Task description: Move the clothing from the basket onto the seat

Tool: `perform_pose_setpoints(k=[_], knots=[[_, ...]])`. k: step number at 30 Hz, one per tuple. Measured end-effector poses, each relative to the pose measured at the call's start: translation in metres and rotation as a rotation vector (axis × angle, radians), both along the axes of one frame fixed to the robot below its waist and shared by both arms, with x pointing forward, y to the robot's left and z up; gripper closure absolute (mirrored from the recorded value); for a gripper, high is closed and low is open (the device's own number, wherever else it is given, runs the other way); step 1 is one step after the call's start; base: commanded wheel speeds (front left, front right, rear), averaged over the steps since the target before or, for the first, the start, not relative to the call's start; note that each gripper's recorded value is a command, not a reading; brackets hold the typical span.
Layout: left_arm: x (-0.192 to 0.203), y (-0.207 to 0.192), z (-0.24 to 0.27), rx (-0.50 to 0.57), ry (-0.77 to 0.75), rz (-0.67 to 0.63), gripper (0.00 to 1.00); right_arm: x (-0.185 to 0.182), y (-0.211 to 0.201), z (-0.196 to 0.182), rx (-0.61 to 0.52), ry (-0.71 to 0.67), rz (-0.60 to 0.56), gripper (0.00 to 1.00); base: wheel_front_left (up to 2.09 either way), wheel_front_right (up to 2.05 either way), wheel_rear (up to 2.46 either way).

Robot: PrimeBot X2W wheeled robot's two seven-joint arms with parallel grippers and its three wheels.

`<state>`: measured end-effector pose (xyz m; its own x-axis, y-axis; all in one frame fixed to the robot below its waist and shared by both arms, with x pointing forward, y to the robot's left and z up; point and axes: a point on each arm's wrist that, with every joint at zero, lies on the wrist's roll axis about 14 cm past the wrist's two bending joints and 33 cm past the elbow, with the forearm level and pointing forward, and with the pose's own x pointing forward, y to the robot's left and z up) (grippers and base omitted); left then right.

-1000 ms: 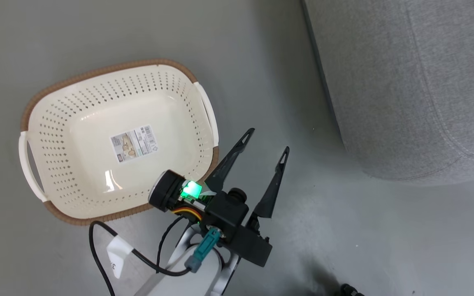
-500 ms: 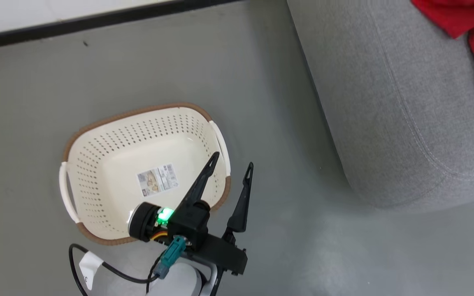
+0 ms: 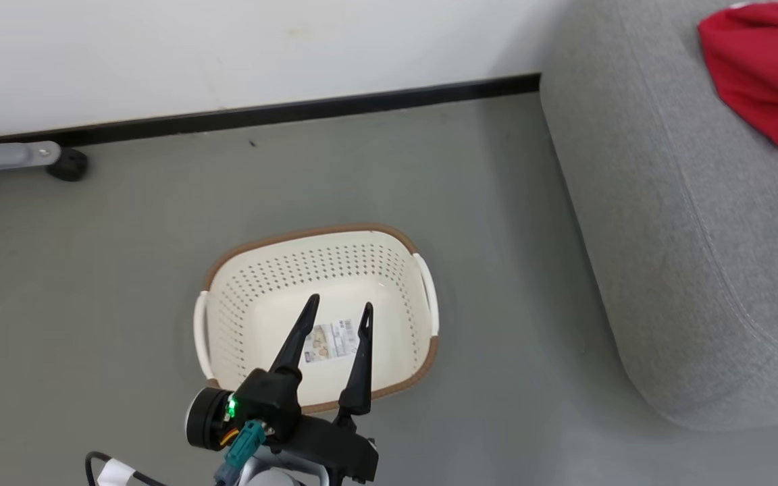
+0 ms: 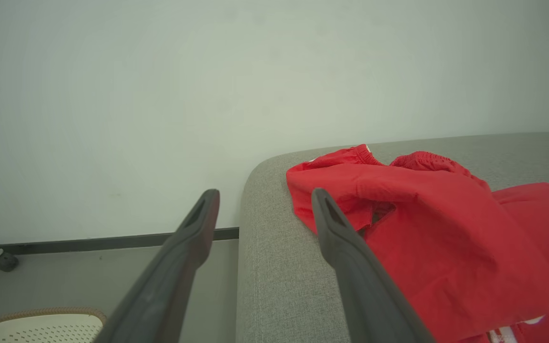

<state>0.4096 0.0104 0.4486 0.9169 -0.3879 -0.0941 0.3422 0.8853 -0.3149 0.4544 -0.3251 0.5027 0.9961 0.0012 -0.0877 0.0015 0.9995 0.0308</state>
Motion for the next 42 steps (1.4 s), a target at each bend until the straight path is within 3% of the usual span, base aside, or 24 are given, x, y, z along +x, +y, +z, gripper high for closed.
perform_pose_setpoints(k=[24, 42], knots=[[-0.038, 0.142, 0.040, 0.069, -0.102, 0.427, 0.00, -0.014, 0.163, -0.003, 0.144, -0.058, 0.317, 0.00, 0.00, 0.00, 0.00], [-0.048, 0.164, 0.033, 0.110, -0.087, 0.488, 0.00, -0.031, 0.178, -0.017, 0.155, -0.033, 0.330, 0.00, 0.00, 0.00, 0.00]])
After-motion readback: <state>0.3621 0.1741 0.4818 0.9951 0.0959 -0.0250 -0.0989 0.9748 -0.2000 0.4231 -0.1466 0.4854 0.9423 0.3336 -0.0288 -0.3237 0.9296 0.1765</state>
